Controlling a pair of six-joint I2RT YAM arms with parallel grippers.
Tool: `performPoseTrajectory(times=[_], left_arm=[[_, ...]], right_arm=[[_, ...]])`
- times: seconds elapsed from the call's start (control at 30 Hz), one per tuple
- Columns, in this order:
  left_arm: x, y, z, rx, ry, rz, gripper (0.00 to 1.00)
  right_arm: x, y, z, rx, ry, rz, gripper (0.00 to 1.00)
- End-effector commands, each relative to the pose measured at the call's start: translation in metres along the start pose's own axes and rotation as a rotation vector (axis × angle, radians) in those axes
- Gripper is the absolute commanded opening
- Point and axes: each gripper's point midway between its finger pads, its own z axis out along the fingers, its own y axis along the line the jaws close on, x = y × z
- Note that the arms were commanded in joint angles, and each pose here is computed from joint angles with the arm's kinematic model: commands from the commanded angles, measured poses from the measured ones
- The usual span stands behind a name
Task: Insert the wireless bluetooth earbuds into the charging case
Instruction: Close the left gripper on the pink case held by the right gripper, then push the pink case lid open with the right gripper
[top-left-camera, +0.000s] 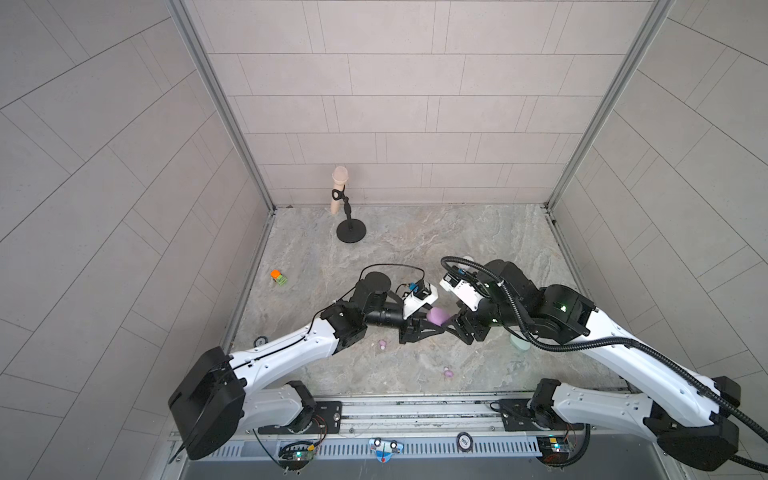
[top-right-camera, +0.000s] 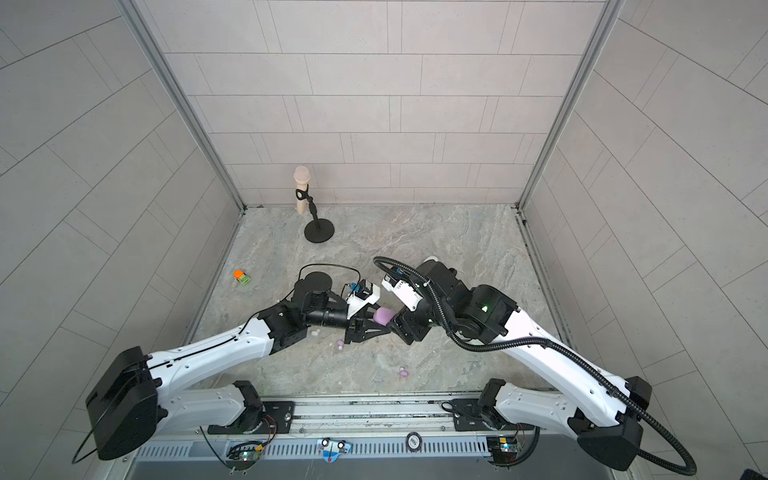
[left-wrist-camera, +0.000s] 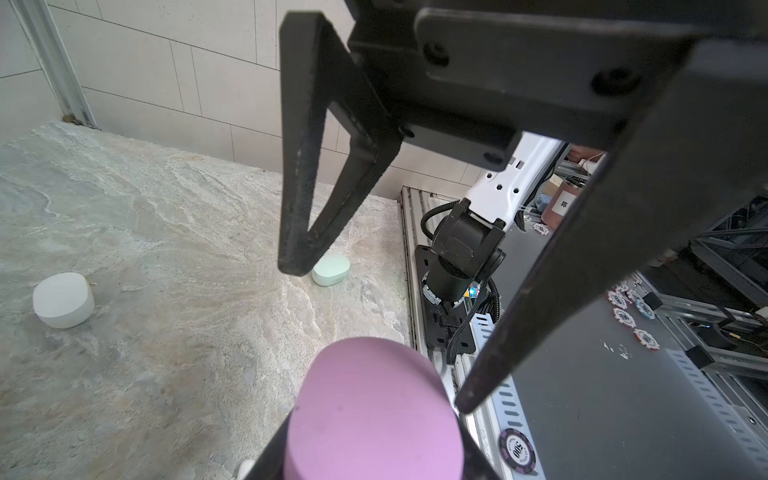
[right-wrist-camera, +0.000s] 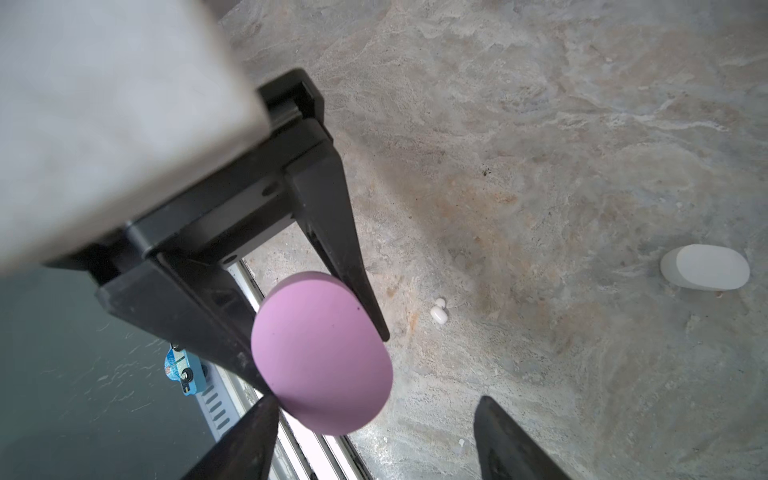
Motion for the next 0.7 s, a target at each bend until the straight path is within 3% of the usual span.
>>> performPoseTrajectory(times=[0.0, 0.23, 0.67], left_arm=[[-0.017, -0.004, -0.001, 0.024, -0.030, 0.031, 0.20], [-0.019, -0.007, -0.003, 0.036, -0.037, 0.035, 0.19], [-0.016, -0.016, 0.000, 0.077, -0.029, 0.037, 0.18]], right_arm=[[-0.007, -0.003, 0.002, 0.029, -0.019, -0.039, 0.76], [-0.003, -0.013, 0.009, 0.084, 0.010, -0.040, 0.75], [-0.022, -0.042, -0.012, 0.260, -0.067, 0.006, 0.74]])
